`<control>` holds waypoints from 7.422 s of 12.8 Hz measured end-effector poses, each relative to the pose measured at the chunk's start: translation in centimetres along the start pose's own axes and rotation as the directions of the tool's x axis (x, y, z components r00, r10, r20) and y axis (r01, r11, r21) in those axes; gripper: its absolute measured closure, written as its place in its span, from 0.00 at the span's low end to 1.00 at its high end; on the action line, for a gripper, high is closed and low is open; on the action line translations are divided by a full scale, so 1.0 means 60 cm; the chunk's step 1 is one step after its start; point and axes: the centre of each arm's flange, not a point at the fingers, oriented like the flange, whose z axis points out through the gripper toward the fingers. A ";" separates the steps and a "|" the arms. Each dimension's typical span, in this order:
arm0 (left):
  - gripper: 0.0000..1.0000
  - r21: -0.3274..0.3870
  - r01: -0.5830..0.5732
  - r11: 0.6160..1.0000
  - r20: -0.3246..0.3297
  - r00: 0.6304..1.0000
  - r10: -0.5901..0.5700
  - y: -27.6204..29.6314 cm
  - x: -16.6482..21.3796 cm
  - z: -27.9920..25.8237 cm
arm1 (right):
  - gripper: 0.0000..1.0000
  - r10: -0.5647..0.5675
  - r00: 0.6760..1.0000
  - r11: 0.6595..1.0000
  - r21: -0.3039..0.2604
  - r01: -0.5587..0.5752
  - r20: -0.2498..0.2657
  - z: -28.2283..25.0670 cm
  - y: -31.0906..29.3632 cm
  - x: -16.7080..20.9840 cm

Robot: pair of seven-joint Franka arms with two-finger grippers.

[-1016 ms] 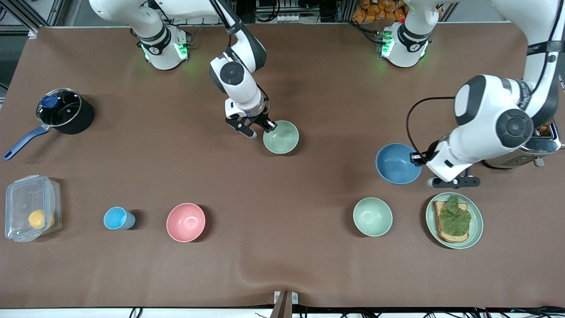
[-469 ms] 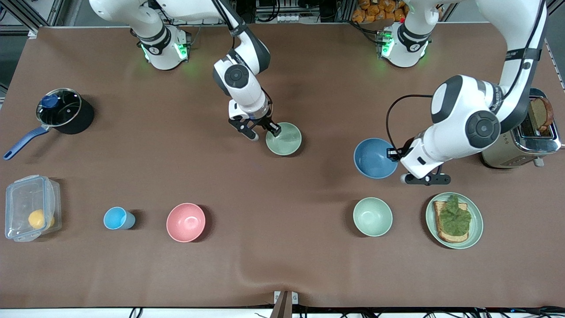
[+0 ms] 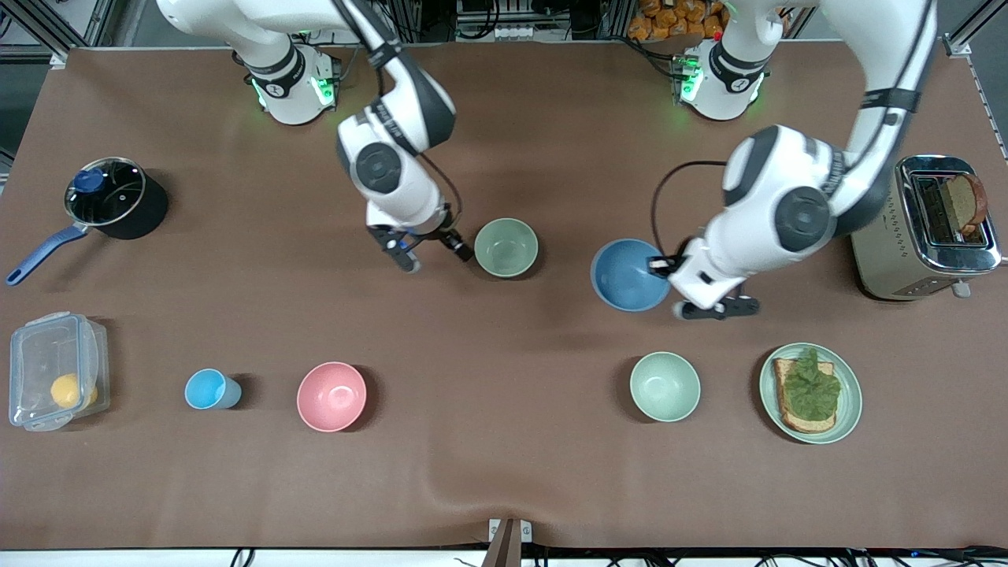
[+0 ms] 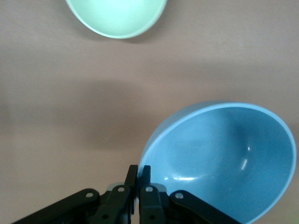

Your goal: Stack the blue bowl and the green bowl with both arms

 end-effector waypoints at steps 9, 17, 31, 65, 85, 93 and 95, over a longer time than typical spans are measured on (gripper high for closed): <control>0.95 0.001 0.077 0.997 -0.008 0.997 -0.077 0.096 -0.051 0.042 | 0.00 0.296 0.939 0.951 0.035 -0.306 0.175 0.095 0.005 0.078; 0.95 0.003 0.147 0.989 -0.019 0.989 -0.147 0.179 -0.129 0.123 | 0.00 0.351 0.914 0.925 0.076 -0.372 0.202 0.153 0.000 0.046; 0.95 -0.034 0.185 0.982 0.006 0.983 -0.185 0.274 -0.189 0.276 | 0.00 0.354 0.913 0.924 0.073 -0.374 0.203 0.154 0.000 0.047; 0.00 0.084 0.128 0.988 -0.224 0.969 -0.106 -0.193 -0.014 -0.423 | 0.00 -0.137 0.980 0.928 -0.326 0.178 0.144 -0.310 0.242 0.499; 0.00 0.100 -0.001 0.995 -0.179 0.984 0.019 -0.296 -0.092 -0.517 | 0.00 -0.667 0.705 0.738 -0.084 0.670 -0.241 -0.755 0.331 0.411; 0.00 0.119 -0.058 0.991 -0.146 0.986 0.075 -0.273 -0.112 -0.495 | 0.00 -0.692 0.673 0.711 -0.089 0.697 -0.259 -0.744 0.304 0.390; 0.00 0.120 -0.060 0.991 -0.141 0.987 0.076 -0.272 -0.111 -0.491 | 0.00 -0.693 0.673 0.711 -0.088 0.698 -0.261 -0.744 0.304 0.390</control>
